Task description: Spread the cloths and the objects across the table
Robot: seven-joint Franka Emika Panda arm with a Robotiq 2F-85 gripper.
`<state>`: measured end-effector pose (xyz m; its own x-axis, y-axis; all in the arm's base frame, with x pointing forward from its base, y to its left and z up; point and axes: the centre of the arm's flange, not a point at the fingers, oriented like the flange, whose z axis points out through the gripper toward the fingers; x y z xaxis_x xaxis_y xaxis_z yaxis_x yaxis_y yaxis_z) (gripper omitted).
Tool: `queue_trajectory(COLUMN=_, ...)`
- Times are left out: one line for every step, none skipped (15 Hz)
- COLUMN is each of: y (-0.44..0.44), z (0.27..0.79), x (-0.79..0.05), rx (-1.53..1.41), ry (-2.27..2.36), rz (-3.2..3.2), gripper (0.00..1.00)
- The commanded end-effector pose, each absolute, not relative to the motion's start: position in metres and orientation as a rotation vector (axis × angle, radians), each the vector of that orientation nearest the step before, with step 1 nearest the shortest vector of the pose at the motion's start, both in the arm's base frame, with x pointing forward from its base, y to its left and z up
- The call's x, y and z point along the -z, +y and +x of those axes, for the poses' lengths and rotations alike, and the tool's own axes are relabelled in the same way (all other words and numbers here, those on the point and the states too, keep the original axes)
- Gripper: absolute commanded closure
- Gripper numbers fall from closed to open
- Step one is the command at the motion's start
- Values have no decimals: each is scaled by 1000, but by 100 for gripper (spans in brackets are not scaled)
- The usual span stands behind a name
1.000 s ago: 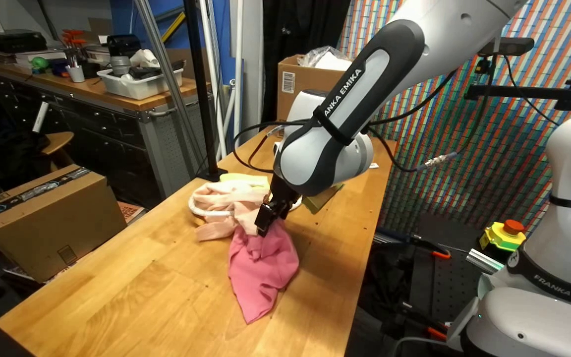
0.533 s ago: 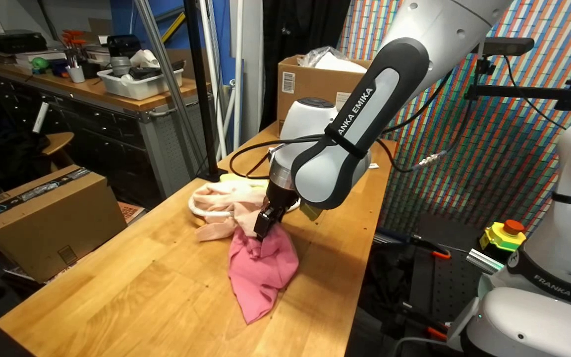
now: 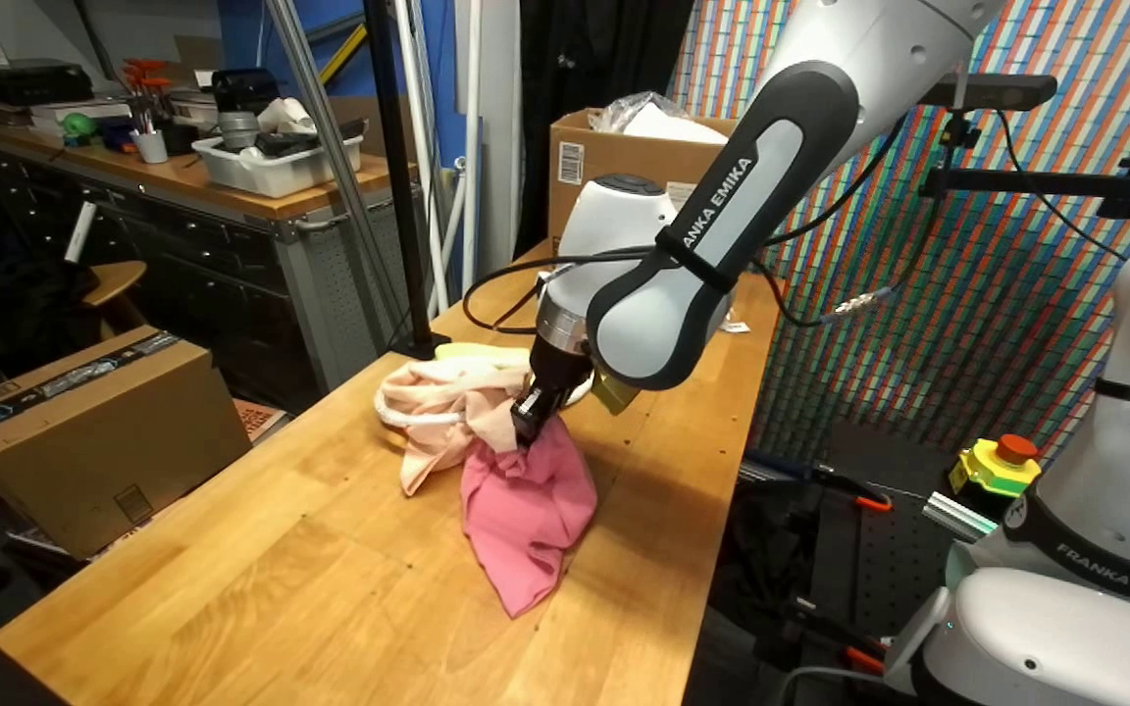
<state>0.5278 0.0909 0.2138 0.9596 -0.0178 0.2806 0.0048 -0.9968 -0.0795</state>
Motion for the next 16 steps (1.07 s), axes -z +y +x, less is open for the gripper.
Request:
queue_trajectory(y=75, z=519, x=-260, rx=519, ry=45, rz=-3015, gripper=96)
queue_trajectory(y=71, z=517, x=-273, rx=542, ry=44, rz=-3012, gripper=95)
queue_trajectory(y=67, z=515, x=-283, rx=566, ry=47, rz=-3009, gripper=91)
queue_trajectory(y=64, z=513, x=-292, rx=590, ry=41, rz=-3006, gripper=91)
queue_trajectory(y=61, z=510, x=-302, rx=618, ry=43, rz=-3000, gripper=91)
queue_trajectory(y=58, z=508, x=-311, rx=639, ry=49, rz=-2992, gripper=91)
queue_trajectory(y=54, z=506, x=-318, rx=669, ry=59, rz=-2986, gripper=91)
queue_trajectory(y=51, z=504, x=-327, rx=686, ry=68, rz=-2976, gripper=91)
queue_trajectory(y=47, z=502, x=-336, rx=716, ry=80, rz=-2965, gripper=91)
queue_trajectory(y=43, z=500, x=-344, rx=744, ry=96, rz=-2955, gripper=91)
queue_trajectory(y=39, z=498, x=-352, rx=769, ry=104, rz=-2948, gripper=91)
queue_trajectory(y=35, z=495, x=-361, rx=804, ry=122, rz=-2936, gripper=91)
queue_trajectory(y=31, z=493, x=-370, rx=834, ry=137, rz=-2929, gripper=91)
queue_trajectory(y=27, z=492, x=-378, rx=858, ry=147, rz=-2924, gripper=91)
queue_trajectory(y=22, z=492, x=-388, rx=891, ry=169, rz=-2918, gripper=91)
queue_trajectory(y=18, z=490, x=-397, rx=921, ry=178, rz=-2905, gripper=91)
